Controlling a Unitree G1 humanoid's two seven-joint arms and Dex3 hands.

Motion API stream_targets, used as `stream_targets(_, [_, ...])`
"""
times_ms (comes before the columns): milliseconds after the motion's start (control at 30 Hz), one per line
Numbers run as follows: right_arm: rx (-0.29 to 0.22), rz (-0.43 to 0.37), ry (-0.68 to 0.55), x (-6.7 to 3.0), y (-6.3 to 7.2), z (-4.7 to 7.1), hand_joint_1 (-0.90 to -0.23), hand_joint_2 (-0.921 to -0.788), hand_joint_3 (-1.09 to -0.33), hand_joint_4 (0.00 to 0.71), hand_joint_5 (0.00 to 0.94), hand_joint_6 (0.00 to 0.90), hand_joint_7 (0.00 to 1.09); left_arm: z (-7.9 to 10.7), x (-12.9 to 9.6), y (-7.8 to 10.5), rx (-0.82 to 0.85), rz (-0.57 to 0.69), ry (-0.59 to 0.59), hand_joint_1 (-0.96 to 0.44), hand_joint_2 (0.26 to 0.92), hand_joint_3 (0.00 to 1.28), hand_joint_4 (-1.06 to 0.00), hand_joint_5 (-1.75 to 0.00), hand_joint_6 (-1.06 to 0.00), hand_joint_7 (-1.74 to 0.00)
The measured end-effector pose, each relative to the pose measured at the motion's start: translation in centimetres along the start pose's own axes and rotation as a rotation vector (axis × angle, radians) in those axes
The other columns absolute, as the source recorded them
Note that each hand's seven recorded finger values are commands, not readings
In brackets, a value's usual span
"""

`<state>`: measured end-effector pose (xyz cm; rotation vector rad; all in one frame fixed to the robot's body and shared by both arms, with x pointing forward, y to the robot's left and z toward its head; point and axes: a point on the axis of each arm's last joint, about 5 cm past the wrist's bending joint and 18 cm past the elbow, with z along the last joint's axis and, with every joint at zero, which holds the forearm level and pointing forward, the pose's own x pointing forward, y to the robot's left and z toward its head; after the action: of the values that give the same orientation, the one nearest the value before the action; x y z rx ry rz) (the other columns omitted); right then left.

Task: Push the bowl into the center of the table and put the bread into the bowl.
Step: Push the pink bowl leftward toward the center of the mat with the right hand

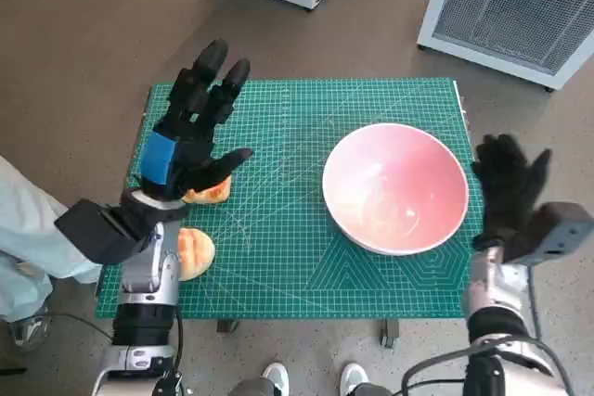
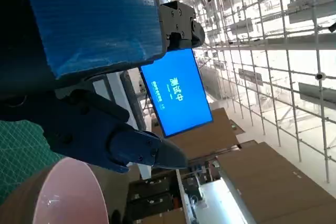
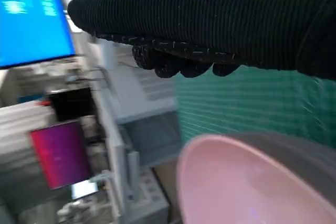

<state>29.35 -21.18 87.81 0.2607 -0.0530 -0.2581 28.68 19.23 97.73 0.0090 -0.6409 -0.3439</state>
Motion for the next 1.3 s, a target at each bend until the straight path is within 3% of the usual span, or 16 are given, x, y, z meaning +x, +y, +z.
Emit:
stream_targets(233, [0.030,0.032,0.057,-0.08,1.6,-0.7,-0.567,-0.921,-0.895,0.253,0.001,0.260,0.26,0.4,-0.1,0.2,0.008,0.000,-0.011,-0.61,0.921,0.13,-0.21,-0.01,-0.06,-0.24])
stream_targets(567, [0.090,0.098,0.068,0.31,3.5,-0.5,-0.565,-0.921,-0.880,0.250,0.001,0.268,0.23,0.7,-1.0,0.5,0.021,0.009,0.006,-0.60,0.921,0.12,-0.21,0.00,-0.07,-0.23])
stream_targets(867, [0.119,0.118,0.065,0.52,4.1,-0.3,-0.572,-0.921,-0.867,0.260,0.005,0.284,0.23,1.0,-1.4,0.9,0.036,0.014,0.009,-0.60,0.921,0.12,-0.21,0.00,-0.07,-0.21])
stream_targets(1000, [0.161,0.138,0.080,0.55,5.4,-0.4,-0.574,-0.921,-0.860,0.273,0.010,0.296,0.23,1.2,-2.1,1.5,0.057,0.032,0.012,-0.59,0.921,0.12,-0.21,0.00,-0.07,-0.20])
stream_targets(1300, [0.197,0.192,0.096,0.68,7.7,-0.1,-0.585,-0.921,-0.854,0.281,0.010,0.307,0.23,1.4,-3.0,1.7,0.076,0.059,0.019,-0.60,0.921,0.12,-0.21,0.00,-0.08,-0.18])
